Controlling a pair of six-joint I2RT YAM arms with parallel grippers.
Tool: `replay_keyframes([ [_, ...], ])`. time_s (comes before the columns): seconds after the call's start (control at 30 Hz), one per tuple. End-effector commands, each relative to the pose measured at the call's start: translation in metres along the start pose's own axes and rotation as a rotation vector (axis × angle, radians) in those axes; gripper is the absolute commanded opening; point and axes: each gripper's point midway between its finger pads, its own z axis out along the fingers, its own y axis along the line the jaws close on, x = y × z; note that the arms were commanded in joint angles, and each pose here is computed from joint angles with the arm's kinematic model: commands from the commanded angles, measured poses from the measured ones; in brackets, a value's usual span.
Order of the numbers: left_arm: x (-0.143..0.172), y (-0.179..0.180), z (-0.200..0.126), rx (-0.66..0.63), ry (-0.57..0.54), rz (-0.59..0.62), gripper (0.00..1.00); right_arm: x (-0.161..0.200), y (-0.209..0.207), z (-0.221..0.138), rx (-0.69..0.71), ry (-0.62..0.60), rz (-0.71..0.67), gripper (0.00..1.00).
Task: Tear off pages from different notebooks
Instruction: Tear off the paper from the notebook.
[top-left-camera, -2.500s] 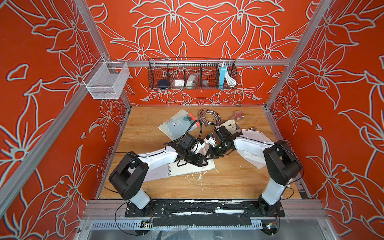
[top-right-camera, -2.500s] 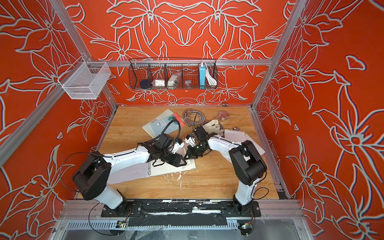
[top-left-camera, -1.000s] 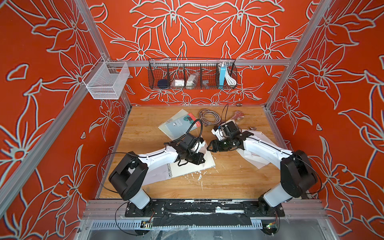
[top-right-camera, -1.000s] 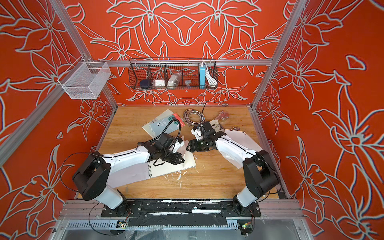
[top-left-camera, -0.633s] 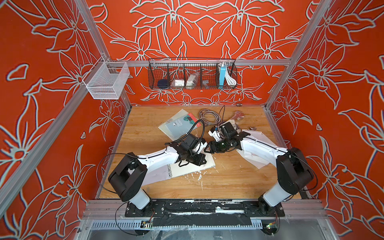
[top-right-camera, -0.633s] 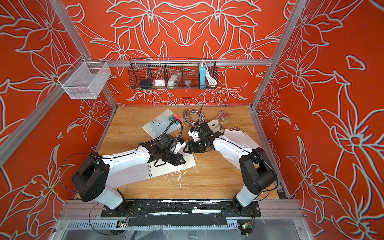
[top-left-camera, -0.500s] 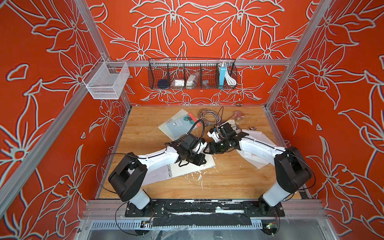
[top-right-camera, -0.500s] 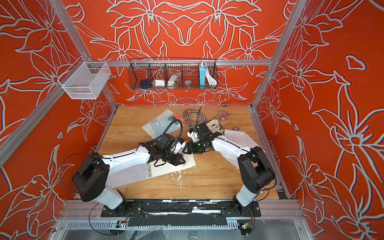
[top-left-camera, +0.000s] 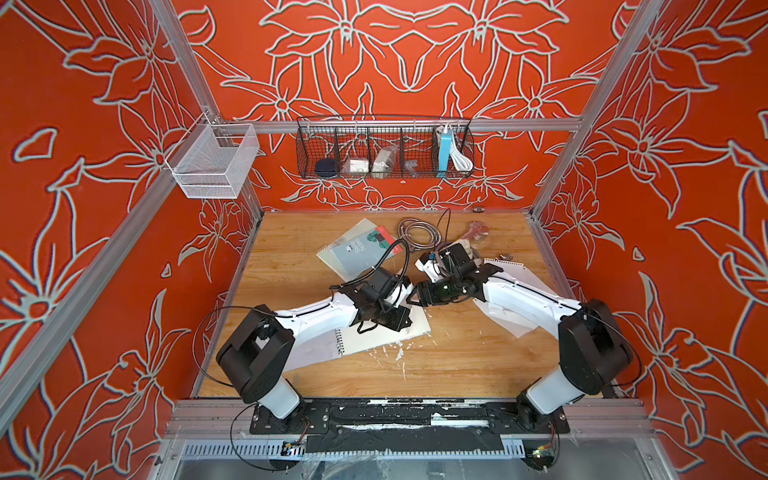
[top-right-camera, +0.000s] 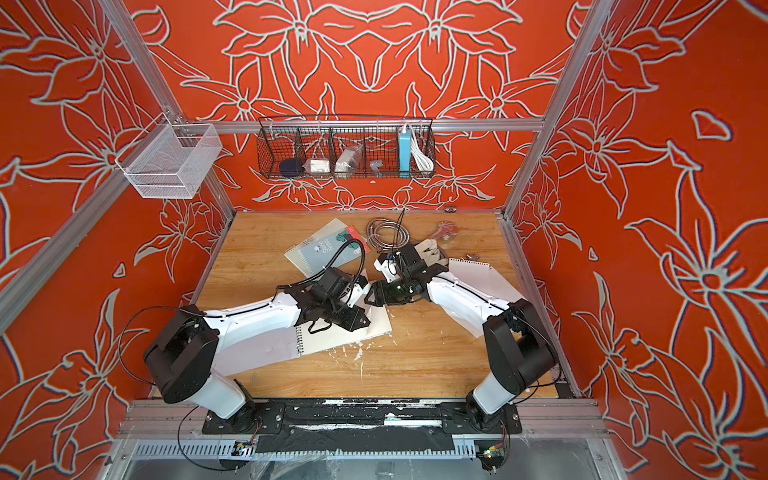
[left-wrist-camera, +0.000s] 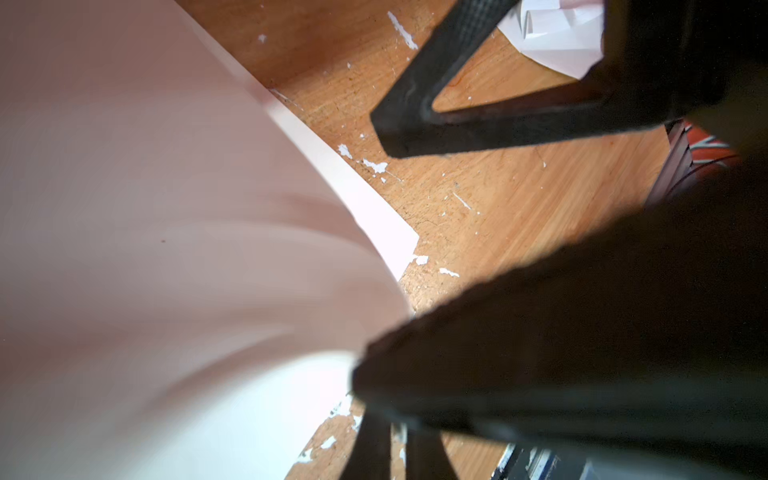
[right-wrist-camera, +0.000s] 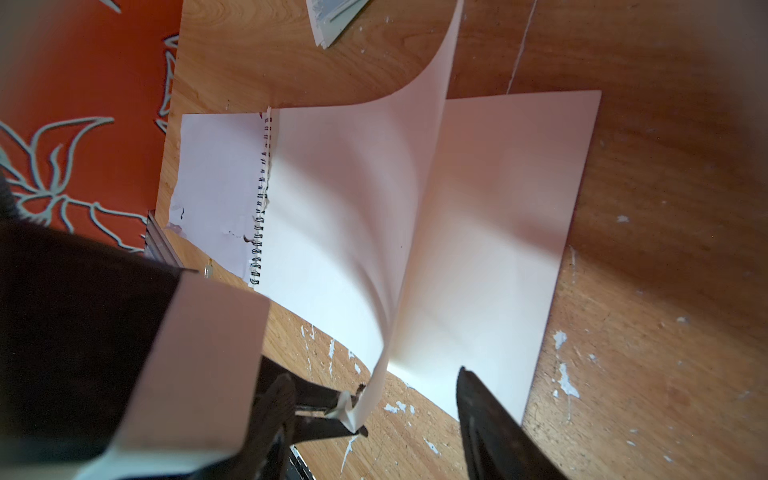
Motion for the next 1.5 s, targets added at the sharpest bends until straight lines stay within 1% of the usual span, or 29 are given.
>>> replay_keyframes([
  [0.0,0.000,-0.003,0.000,0.007,0.008,0.026,0.00,-0.004,0.003,-0.002,-0.011,-0.013,-0.005,0.64],
  [0.1,-0.003,-0.006,-0.003,0.013,-0.005,0.033,0.00,0.002,-0.001,0.006,-0.024,0.017,0.013,0.64],
  [0.17,-0.005,-0.008,-0.003,0.018,-0.007,0.038,0.00,0.004,0.002,0.012,-0.060,0.030,0.017,0.64],
  [0.3,-0.008,-0.012,-0.003,0.035,-0.009,0.042,0.00,0.007,0.008,0.025,-0.095,0.073,0.001,0.64],
  [0.5,-0.023,-0.024,-0.011,0.060,-0.051,0.064,0.00,0.017,0.012,0.048,-0.111,0.154,-0.013,0.64],
  [0.53,-0.027,-0.026,-0.013,0.062,-0.062,0.070,0.00,0.019,0.012,0.051,-0.116,0.163,-0.010,0.62],
  [0.57,-0.030,-0.028,-0.015,0.066,-0.069,0.076,0.00,0.020,0.012,0.052,-0.122,0.169,-0.008,0.58],
  [0.6,-0.033,-0.029,-0.017,0.068,-0.073,0.080,0.00,0.019,0.012,0.053,-0.129,0.170,-0.005,0.48],
  [0.63,-0.034,-0.030,-0.019,0.066,-0.077,0.084,0.00,0.018,0.013,0.054,-0.140,0.171,-0.004,0.34],
  [0.67,-0.035,-0.030,-0.020,0.062,-0.077,0.083,0.03,0.018,0.015,0.054,-0.153,0.175,-0.006,0.15],
  [0.7,-0.034,-0.030,-0.020,0.058,-0.074,0.084,0.09,0.017,0.018,0.054,-0.165,0.178,-0.006,0.00],
  [0.73,-0.034,-0.029,-0.022,0.055,-0.076,0.081,0.12,0.015,0.020,0.054,-0.178,0.179,-0.004,0.00],
  [0.77,-0.031,-0.028,-0.023,0.059,-0.073,0.080,0.19,0.012,0.023,0.053,-0.191,0.179,0.000,0.00],
  [0.8,-0.028,-0.026,-0.025,0.057,-0.073,0.069,0.32,0.008,0.025,0.052,-0.201,0.178,0.010,0.00],
  [0.83,-0.026,-0.023,-0.028,0.060,-0.077,0.055,0.37,0.005,0.025,0.050,-0.205,0.175,0.027,0.00],
  [0.9,-0.021,-0.016,-0.037,0.067,-0.094,0.003,0.38,-0.005,0.027,0.048,-0.236,0.161,0.064,0.00],
  [0.93,-0.018,-0.010,-0.041,0.055,-0.104,-0.023,0.41,-0.009,0.026,0.046,-0.242,0.153,0.092,0.00],
  [0.97,-0.014,-0.004,-0.046,0.045,-0.114,-0.044,0.58,-0.015,0.025,0.045,-0.255,0.141,0.125,0.00],
  [1.0,-0.010,-0.001,-0.052,0.039,-0.122,-0.054,0.66,-0.021,0.025,0.044,-0.275,0.133,0.164,0.00],
  [1.07,-0.001,0.005,-0.059,0.003,-0.121,-0.068,0.72,-0.033,0.026,0.043,-0.319,0.113,0.236,0.00],
  [1.1,0.006,0.008,-0.061,-0.014,-0.112,-0.079,0.75,-0.038,0.028,0.043,-0.336,0.105,0.268,0.00],
  [1.2,0.021,0.021,-0.067,-0.085,-0.101,-0.122,0.80,-0.044,0.029,0.041,-0.319,0.116,0.306,0.00],
  [1.27,0.029,0.030,-0.071,-0.131,-0.098,-0.153,0.83,-0.054,0.034,0.037,-0.359,0.096,0.346,0.00],
  [1.4,0.041,0.041,-0.077,-0.181,-0.124,-0.206,0.84,-0.074,0.036,0.031,-0.414,0.052,0.466,0.00],
  [1.47,0.045,0.048,-0.080,-0.217,-0.139,-0.239,0.84,-0.081,0.036,0.027,-0.420,0.038,0.502,0.00],
])
